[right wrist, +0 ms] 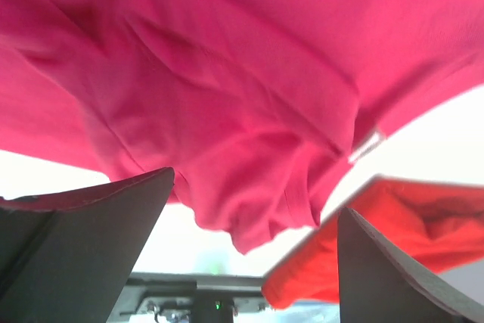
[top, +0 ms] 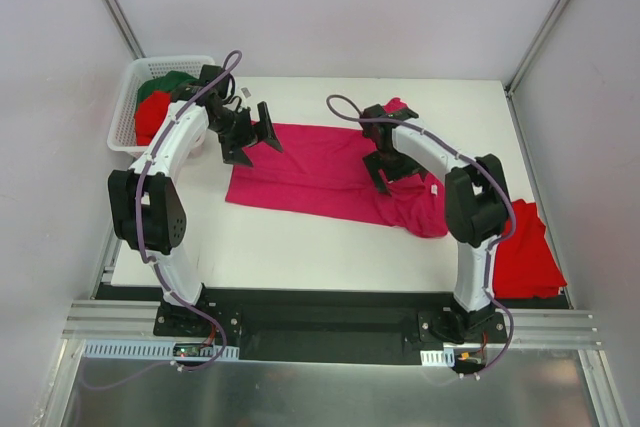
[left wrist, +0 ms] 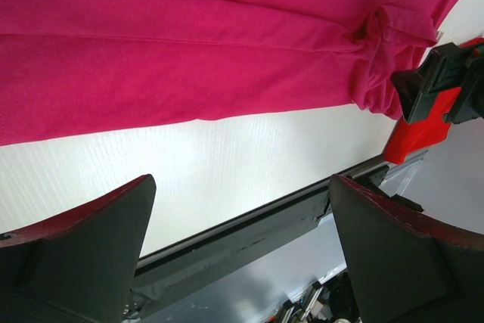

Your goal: Fold and stack the t-shirts

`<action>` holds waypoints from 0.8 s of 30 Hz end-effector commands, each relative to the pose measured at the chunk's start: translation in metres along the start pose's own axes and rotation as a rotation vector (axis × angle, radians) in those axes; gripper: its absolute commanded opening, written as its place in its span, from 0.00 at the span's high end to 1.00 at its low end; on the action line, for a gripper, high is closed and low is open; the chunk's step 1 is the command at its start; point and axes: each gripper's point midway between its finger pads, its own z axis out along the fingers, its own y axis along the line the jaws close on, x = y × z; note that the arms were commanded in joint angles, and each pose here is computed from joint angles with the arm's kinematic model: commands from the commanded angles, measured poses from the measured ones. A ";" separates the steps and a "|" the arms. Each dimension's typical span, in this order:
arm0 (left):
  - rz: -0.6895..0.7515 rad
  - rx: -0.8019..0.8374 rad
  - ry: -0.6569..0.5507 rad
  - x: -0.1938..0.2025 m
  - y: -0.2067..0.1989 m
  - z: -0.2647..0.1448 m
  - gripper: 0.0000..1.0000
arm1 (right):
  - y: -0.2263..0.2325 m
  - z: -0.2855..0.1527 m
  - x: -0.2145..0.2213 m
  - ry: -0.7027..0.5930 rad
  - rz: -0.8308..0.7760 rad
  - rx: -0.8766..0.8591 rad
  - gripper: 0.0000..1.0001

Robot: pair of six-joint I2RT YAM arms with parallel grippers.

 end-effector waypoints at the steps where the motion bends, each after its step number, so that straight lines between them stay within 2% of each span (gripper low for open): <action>1: 0.041 0.045 -0.020 0.004 -0.012 -0.016 0.01 | -0.019 -0.006 0.012 -0.029 0.063 0.019 0.04; 5: 0.041 0.046 -0.017 0.005 -0.011 -0.016 0.01 | -0.025 0.007 0.011 -0.020 0.070 0.033 0.01; 8: 0.044 0.047 -0.020 0.006 -0.011 -0.017 0.01 | -0.034 0.016 0.004 -0.016 0.093 0.039 0.10; 9: 0.046 0.047 -0.019 0.007 -0.011 -0.017 0.01 | -0.035 0.016 -0.001 -0.021 0.102 0.033 0.19; 14: 0.046 0.044 -0.015 0.009 -0.010 -0.018 0.01 | -0.043 0.035 -0.006 0.018 0.152 0.001 0.40; 15: 0.046 0.041 -0.015 0.010 -0.009 -0.017 0.01 | -0.044 0.037 -0.006 0.022 0.162 -0.004 0.49; 16: 0.048 0.038 -0.016 0.010 -0.009 -0.018 0.01 | -0.044 0.039 -0.005 0.031 0.165 -0.006 0.51; 23: 0.042 0.036 -0.007 0.008 -0.008 -0.015 0.01 | -0.045 0.048 0.001 0.065 0.185 -0.041 0.55; 24: 0.042 0.034 -0.008 0.008 -0.008 -0.015 0.01 | -0.045 0.049 0.001 0.066 0.189 -0.044 0.58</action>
